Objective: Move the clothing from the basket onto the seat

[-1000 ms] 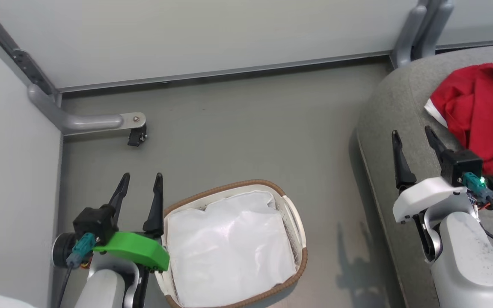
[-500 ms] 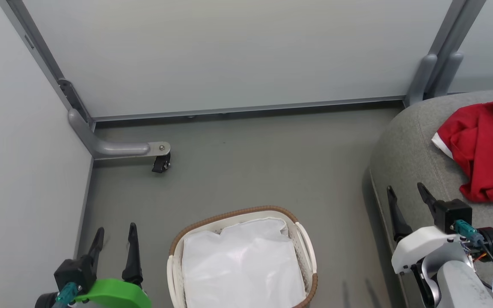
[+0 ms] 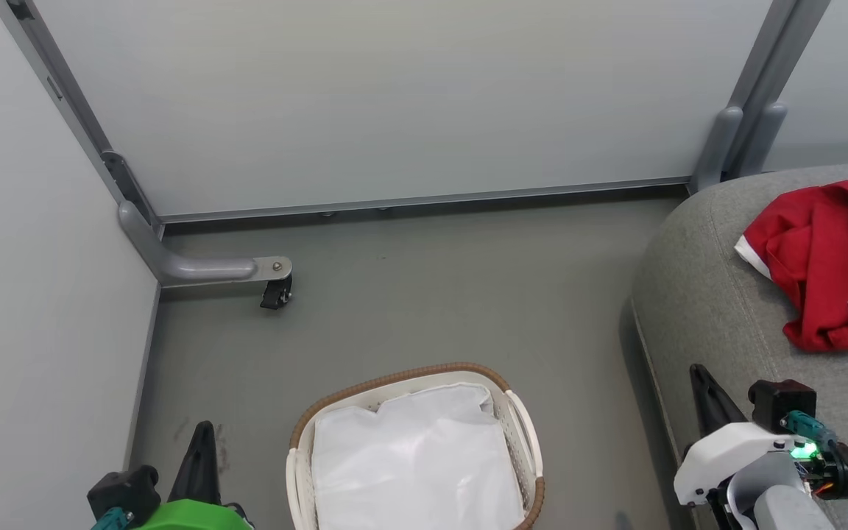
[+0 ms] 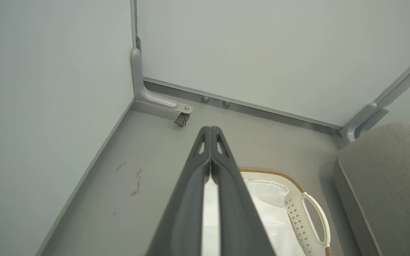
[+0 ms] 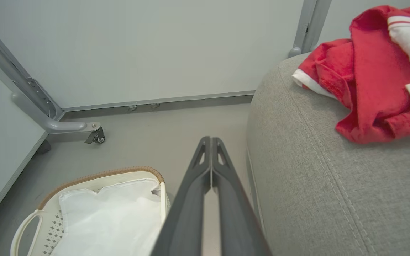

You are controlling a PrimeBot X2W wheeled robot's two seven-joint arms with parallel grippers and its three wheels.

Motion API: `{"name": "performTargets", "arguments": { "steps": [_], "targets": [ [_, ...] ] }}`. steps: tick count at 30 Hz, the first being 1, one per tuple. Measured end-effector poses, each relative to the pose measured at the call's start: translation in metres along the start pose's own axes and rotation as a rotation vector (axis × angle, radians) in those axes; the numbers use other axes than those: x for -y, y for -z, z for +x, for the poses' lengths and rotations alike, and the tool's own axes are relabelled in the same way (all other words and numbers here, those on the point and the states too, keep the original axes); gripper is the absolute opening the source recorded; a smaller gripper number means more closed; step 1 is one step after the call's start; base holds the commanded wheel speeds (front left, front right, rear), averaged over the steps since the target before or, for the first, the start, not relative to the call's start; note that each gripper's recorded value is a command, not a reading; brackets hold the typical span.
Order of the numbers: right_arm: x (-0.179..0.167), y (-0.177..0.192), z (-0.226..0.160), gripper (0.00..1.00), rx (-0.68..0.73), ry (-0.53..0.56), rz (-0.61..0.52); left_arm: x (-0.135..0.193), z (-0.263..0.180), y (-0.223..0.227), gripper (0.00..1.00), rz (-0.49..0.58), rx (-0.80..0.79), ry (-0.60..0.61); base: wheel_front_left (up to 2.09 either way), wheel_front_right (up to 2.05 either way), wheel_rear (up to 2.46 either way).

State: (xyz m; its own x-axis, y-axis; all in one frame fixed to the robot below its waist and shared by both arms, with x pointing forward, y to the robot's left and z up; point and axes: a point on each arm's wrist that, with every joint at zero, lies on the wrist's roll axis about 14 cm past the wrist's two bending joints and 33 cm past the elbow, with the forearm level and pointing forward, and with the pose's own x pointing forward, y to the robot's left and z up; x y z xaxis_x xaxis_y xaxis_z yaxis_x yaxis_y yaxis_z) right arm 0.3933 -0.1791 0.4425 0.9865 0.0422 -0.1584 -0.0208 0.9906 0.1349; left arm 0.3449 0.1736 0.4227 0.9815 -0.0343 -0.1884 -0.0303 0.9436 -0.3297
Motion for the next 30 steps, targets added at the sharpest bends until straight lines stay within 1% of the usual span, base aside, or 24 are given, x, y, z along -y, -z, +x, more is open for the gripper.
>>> {"name": "performTargets", "arguments": {
  "steps": [14, 30],
  "targets": [
    [0.006, -0.011, -0.002, 0.0, 0.032, 0.042, 0.27, -0.008, 0.003, -0.01, 0.0, -0.227, 0.015, -0.047, 0.0, 0.0, 0.0],
    [0.01, -0.02, -0.003, 0.0, 0.054, 0.057, 0.527, -0.011, 0.009, -0.024, 0.0, -0.452, 0.042, -0.059, 0.0, 0.0, 0.0]
  ]
}}
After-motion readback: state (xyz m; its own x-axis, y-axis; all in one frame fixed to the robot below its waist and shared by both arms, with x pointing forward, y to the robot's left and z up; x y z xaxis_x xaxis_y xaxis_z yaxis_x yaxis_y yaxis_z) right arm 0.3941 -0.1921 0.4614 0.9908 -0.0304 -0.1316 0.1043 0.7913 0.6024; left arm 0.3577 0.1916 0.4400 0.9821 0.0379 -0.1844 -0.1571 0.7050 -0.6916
